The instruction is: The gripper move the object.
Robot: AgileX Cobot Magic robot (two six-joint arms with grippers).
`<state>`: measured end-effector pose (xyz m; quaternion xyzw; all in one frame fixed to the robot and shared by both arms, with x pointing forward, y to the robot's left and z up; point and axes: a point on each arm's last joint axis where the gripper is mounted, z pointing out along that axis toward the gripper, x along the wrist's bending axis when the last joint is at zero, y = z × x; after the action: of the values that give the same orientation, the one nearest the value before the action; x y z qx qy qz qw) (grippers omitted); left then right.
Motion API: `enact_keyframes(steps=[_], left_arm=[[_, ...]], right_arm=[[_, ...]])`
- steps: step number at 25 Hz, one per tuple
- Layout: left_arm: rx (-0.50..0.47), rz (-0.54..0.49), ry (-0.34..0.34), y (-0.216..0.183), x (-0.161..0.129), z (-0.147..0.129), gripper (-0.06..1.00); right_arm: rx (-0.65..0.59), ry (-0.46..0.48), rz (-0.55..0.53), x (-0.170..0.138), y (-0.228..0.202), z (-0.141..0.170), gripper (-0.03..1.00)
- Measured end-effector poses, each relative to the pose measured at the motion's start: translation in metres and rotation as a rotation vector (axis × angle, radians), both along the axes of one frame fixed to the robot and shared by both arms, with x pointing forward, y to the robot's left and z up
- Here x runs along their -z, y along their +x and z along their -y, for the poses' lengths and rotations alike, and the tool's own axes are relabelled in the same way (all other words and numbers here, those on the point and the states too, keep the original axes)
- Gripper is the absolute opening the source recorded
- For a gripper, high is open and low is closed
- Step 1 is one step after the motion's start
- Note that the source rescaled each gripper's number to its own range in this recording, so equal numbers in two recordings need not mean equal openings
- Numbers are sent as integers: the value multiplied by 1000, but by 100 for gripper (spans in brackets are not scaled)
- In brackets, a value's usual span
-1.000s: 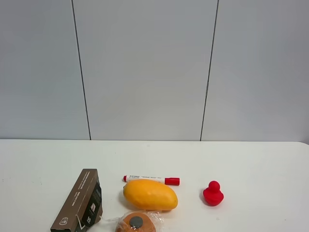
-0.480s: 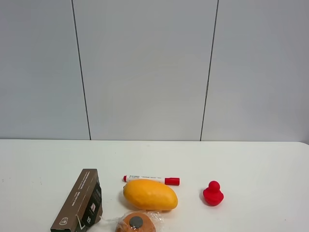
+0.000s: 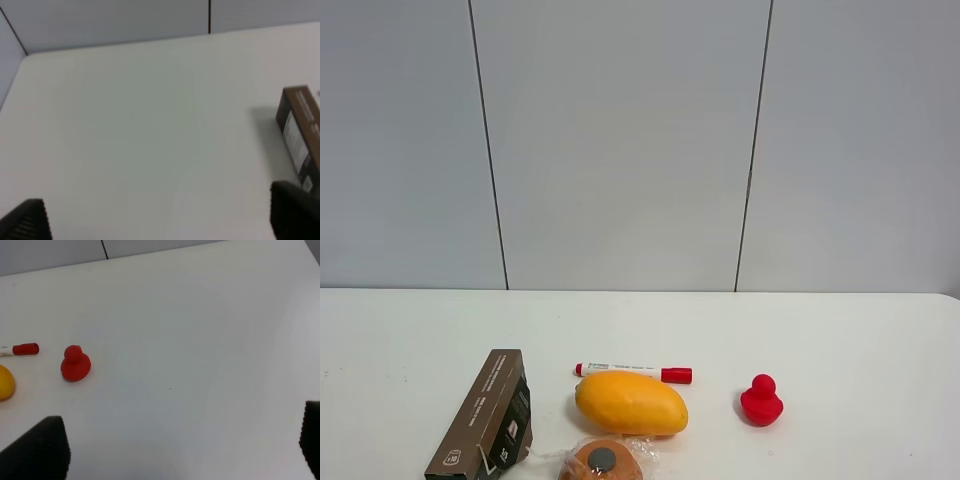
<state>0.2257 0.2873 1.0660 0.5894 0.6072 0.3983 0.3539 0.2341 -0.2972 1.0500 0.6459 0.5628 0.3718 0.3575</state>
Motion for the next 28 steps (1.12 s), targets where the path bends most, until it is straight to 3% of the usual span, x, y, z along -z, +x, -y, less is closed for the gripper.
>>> enact_keyframes(steps=[4,10,28], left_arm=[[-25,-92,20,1,13,-4,100],[-28,-54,59,9,17,-7,100],[19,-43,63,9,17,-8,92]], right_arm=[[0,0,0,0,0,0,100],[0,0,0,0,0,0,100],[0,0,0,0,0,0,100]])
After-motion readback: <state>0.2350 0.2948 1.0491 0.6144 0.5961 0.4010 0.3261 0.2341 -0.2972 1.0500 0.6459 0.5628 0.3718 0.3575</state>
